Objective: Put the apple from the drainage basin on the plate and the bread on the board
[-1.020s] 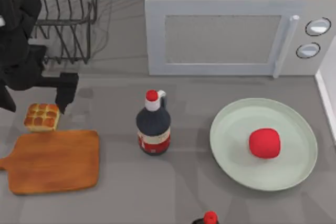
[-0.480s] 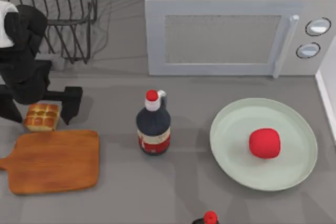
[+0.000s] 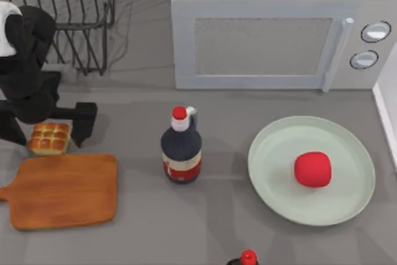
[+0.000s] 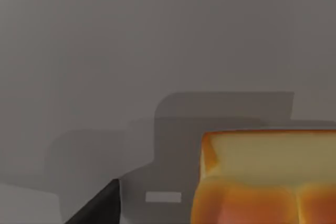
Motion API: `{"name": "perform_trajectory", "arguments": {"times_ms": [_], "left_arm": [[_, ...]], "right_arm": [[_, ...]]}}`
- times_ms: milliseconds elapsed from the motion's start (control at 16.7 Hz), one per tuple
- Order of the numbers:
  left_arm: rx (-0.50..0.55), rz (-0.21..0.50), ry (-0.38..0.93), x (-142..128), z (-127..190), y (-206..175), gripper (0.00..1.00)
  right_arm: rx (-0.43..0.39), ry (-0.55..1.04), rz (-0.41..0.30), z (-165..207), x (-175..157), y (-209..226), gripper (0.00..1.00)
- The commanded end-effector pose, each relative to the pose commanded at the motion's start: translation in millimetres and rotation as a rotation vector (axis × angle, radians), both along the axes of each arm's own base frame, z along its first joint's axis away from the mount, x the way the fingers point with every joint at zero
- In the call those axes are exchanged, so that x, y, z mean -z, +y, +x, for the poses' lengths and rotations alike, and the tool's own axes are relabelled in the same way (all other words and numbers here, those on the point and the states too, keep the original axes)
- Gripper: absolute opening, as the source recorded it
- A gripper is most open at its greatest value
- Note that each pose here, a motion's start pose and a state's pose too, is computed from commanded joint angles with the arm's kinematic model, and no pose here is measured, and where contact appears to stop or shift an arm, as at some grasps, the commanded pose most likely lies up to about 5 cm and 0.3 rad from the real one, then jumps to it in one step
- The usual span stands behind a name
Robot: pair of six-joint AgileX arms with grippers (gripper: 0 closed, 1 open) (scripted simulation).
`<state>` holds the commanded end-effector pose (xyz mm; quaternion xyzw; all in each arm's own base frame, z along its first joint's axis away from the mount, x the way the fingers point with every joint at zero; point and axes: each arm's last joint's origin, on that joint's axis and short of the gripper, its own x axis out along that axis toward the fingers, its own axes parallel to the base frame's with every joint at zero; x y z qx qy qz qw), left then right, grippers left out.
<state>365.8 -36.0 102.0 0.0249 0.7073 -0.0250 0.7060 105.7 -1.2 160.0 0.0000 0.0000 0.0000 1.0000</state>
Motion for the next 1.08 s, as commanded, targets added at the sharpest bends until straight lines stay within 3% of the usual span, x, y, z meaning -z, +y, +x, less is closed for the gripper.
{"name": "perform_trajectory", "arguments": {"times_ms": [360,840,1080], "left_arm": [[0.0,0.0,0.0,0,0,0,0.02],[0.0,0.0,0.0,0,0,0,0.0],[-0.001,-0.002,-0.029,-23,3,0,0.0]], "right_arm": [[0.0,0.0,0.0,0,0,0,1.0],[0.0,0.0,0.0,0,0,0,1.0],[0.0,0.0,0.0,0,0,0,1.0]]}}
